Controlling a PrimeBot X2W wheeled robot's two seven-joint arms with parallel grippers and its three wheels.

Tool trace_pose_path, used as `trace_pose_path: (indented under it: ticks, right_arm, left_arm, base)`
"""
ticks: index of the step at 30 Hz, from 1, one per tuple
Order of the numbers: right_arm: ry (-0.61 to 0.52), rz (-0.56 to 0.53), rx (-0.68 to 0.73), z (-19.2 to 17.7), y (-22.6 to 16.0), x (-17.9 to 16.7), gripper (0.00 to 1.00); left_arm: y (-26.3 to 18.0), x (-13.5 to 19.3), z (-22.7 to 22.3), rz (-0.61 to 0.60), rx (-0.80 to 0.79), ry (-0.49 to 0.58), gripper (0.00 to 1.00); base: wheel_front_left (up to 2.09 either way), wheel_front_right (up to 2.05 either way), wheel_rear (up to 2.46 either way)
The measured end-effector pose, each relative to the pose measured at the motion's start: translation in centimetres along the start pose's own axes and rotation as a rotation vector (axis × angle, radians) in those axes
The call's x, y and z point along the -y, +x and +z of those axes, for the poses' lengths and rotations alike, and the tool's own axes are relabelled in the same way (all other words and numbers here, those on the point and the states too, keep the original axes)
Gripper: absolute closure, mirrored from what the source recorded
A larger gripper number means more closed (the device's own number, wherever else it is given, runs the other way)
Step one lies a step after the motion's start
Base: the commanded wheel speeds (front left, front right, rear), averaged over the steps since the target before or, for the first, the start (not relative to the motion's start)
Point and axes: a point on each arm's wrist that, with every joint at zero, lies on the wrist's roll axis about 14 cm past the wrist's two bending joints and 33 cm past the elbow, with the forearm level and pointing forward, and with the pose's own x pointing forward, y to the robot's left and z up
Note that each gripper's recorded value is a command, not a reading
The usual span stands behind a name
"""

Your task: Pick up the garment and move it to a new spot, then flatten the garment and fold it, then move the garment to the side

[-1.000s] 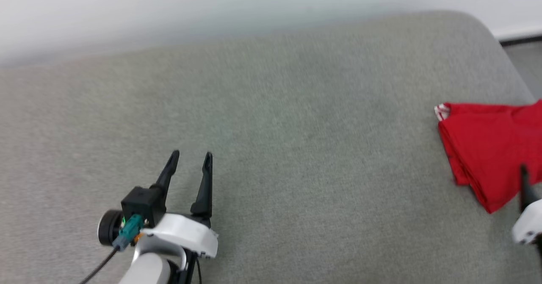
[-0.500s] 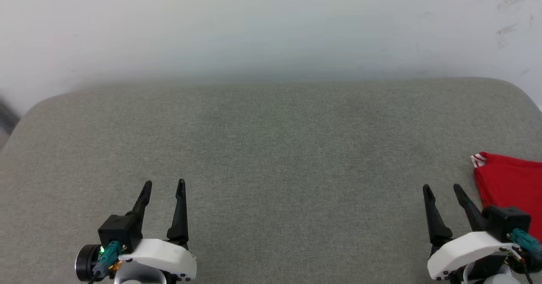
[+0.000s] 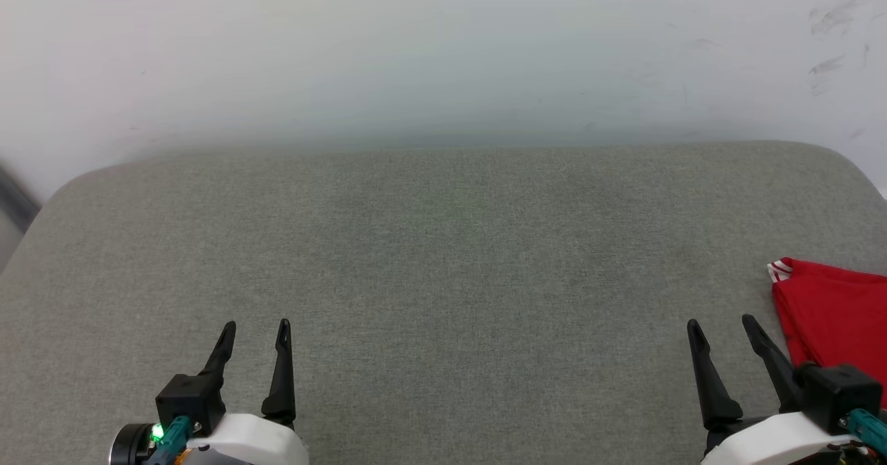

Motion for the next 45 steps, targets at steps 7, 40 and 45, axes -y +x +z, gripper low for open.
trace_pose_path:
  ticks: [7,40,45]
  right_arm:
    - [-0.005,0.007,0.01,0.7,-0.2,-0.3,0.0]
    - [0.241,-0.004,-0.063,-2.0,-0.3,-0.2,1.0]
    - [0.333,-0.005,-0.055,-1.9,0.1,-0.1,1.0]
  left_arm:
    - [0.0,0.1,0.0,0.0,0.003,0.008,0.0]
    - [-1.0,-0.5,-3.5,0.069,-0.137,-0.248,1.0]
    - [-0.7,-0.8,-3.6,0.087,-0.15,-0.334,1.0]
  base:
    - [0.0,0.0,0.0]
    - [0.0,0.0,0.0]
    - [0.0,0.0,0.0]
